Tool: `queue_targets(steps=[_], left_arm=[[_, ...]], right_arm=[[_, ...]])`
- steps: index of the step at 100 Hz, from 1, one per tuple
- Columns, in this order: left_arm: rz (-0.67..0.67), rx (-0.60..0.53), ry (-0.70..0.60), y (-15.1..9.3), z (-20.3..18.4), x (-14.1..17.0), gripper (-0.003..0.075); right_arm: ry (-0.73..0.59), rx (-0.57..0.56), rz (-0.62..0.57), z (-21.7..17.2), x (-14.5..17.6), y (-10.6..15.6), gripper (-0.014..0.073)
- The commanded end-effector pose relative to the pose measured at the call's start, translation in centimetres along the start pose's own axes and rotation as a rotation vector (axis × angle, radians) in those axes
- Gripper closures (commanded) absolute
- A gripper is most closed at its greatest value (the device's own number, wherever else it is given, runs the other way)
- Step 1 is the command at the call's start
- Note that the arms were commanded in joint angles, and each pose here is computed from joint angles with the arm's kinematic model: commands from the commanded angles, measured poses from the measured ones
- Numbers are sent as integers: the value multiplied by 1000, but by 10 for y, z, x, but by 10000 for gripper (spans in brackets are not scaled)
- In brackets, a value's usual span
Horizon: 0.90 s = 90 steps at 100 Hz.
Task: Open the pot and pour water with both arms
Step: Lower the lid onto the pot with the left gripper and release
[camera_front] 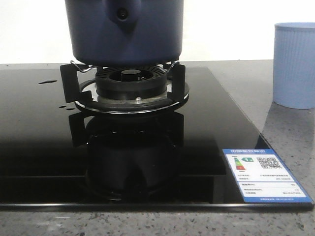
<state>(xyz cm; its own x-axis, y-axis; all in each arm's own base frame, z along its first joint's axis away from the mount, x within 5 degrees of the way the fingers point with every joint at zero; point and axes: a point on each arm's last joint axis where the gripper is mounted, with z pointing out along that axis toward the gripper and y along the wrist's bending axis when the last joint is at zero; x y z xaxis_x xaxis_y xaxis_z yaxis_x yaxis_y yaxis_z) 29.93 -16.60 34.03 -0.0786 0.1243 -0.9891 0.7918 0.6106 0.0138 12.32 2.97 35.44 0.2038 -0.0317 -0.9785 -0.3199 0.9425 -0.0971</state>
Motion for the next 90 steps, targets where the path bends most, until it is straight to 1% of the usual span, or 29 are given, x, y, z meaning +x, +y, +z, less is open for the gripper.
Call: queue_targets(steps=[1, 9, 23, 28, 35, 45, 52, 64, 79, 90], left_arm=[[5, 27, -109, -7, -8, -26, 412], [34, 26, -110, -7, -8, -26, 412], [34, 26, -110, -7, -8, -26, 412], [34, 28, -111, -7, -8, -27, 400], [34, 29, -111, -7, -8, -27, 340], [34, 29, -111, -8, -8, -27, 225], [36, 40, -117, -8, -8, -28, 182], [48, 78, -156, -12, -9, -37, 179], [52, 73, -197, -12, -13, -54, 178], [54, 73, -205, -13, -15, -57, 178]], right_arm=[[-50, -21, 8, 0, -11, 1, 664], [-50, -21, 8, 0, -11, 1, 664], [-49, -20, 8, 0, -11, 1, 664], [-49, -20, 8, 0, -11, 1, 664], [-48, -20, 5, 0, -11, 1, 664], [-47, -21, 3, 0, -11, 1, 664], [-46, -19, 3, 0, -11, 1, 664], [-41, -13, 4, 0, -10, 1, 664], [-29, 6, 3, 0, -9, -1, 664], [-28, 8, 3, 0, -9, -1, 664]])
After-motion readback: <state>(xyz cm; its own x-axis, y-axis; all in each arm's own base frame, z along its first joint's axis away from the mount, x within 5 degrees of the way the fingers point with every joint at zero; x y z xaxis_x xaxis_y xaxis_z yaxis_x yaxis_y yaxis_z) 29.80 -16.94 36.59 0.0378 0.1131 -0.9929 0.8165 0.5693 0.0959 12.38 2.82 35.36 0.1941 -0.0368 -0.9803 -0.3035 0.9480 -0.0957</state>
